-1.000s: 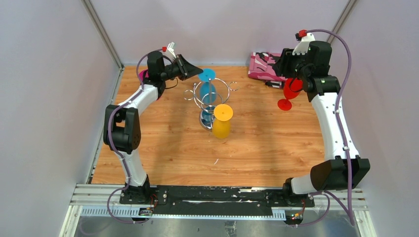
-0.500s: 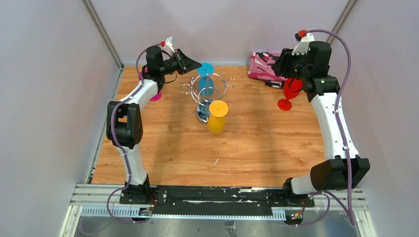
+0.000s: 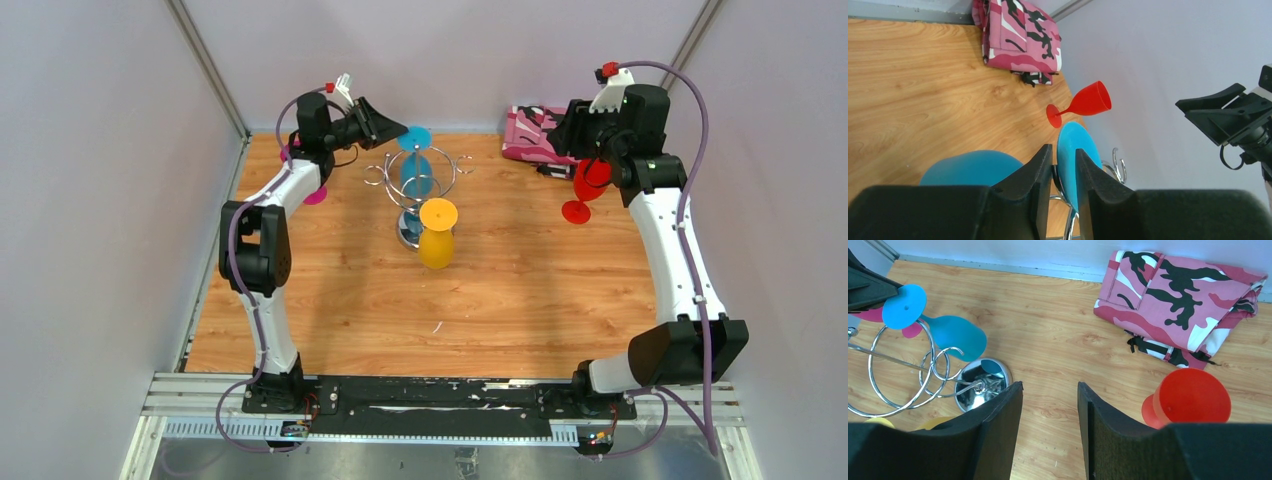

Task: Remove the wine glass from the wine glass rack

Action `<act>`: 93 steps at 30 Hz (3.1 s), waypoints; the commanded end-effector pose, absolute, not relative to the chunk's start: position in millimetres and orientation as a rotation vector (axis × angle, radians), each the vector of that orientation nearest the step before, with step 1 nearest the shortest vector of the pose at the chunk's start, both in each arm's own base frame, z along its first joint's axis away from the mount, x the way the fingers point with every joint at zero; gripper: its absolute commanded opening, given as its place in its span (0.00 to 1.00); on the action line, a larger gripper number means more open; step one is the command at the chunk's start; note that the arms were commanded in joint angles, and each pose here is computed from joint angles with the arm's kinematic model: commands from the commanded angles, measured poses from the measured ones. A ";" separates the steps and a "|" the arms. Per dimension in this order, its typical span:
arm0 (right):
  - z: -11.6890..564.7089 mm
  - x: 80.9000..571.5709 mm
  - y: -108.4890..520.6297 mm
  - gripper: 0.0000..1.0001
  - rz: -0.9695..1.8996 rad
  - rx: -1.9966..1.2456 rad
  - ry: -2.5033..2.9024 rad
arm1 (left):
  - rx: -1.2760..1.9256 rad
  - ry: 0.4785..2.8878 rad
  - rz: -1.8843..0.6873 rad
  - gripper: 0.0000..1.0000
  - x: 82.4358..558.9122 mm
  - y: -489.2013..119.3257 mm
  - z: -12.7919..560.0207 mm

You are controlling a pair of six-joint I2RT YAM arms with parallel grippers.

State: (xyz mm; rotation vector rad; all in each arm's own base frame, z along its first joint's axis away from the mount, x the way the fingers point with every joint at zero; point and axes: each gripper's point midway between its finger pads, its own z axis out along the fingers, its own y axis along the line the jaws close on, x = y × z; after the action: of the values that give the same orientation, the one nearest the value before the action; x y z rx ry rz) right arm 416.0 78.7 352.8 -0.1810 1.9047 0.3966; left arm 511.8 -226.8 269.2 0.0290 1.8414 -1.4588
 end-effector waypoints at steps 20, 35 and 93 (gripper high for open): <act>350.6 417.1 86.7 0.49 0.433 -0.192 1.891 | 0.118 1.773 -1.481 0.11 519.3 -230.2 290.4; 348.5 418.5 88.0 0.49 0.440 -0.194 1.893 | 0.120 1.776 -1.500 0.14 524.5 -222.3 289.9; 345.4 419.5 93.8 0.48 0.479 -0.203 1.883 | 0.170 1.863 -1.489 0.13 514.9 -232.4 257.7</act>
State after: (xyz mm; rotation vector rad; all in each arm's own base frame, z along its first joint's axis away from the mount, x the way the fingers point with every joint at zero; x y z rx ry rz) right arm 419.0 88.6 346.6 -0.1950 1.8905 0.4627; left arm 517.9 -226.5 264.0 0.1264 1.8552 -1.4608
